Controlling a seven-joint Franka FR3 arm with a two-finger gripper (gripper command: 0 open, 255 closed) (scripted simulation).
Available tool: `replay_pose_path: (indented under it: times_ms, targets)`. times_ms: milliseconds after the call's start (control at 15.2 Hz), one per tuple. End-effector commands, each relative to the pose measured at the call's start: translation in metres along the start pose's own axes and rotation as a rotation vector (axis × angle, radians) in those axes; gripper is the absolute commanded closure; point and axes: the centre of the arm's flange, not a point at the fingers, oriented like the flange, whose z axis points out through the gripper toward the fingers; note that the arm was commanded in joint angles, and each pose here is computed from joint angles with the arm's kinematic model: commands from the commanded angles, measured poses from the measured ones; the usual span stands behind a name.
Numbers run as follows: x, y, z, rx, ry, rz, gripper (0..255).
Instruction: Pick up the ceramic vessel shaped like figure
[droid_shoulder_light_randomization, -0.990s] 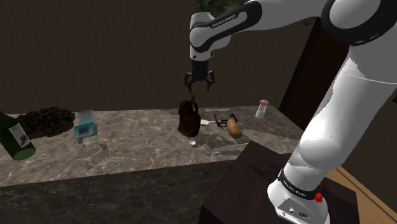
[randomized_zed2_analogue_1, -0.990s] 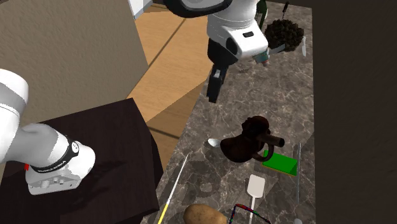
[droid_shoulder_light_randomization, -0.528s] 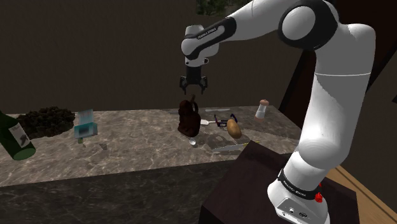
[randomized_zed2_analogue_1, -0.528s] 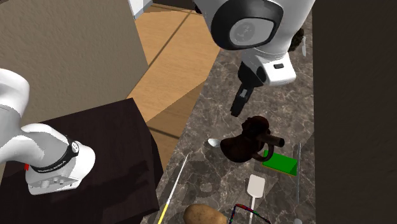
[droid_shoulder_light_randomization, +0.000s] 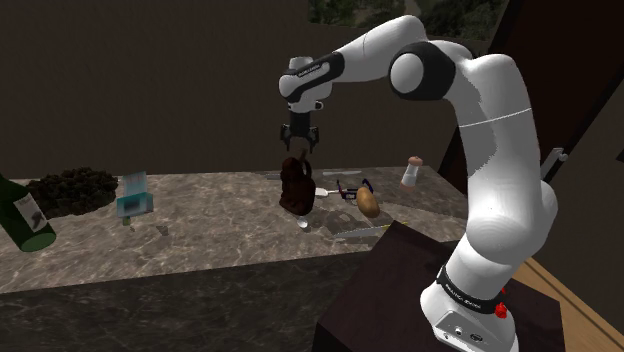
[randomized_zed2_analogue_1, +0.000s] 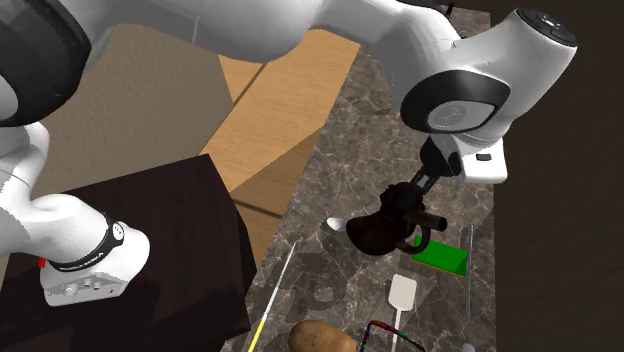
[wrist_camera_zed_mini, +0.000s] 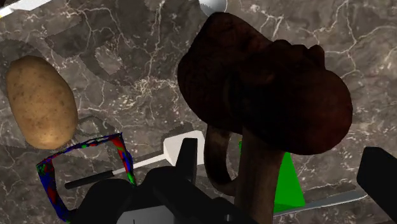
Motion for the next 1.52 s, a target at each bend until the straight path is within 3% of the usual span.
replay_pose_path:
  times_ms: [0, 132, 726, 792, 1452]
  targets:
    - [0.023, -0.004, 0.014, 0.004, -0.007, 0.059, 0]
    - [0.039, -0.006, 0.022, 0.006, -0.012, 0.096, 0]
    - [0.041, -0.008, 0.062, 0.006, -0.012, 0.096, 0]
    - [0.041, -0.008, 0.062, 0.006, -0.012, 0.096, 255]
    - [0.041, -0.008, 0.056, 0.006, -0.012, 0.096, 255]
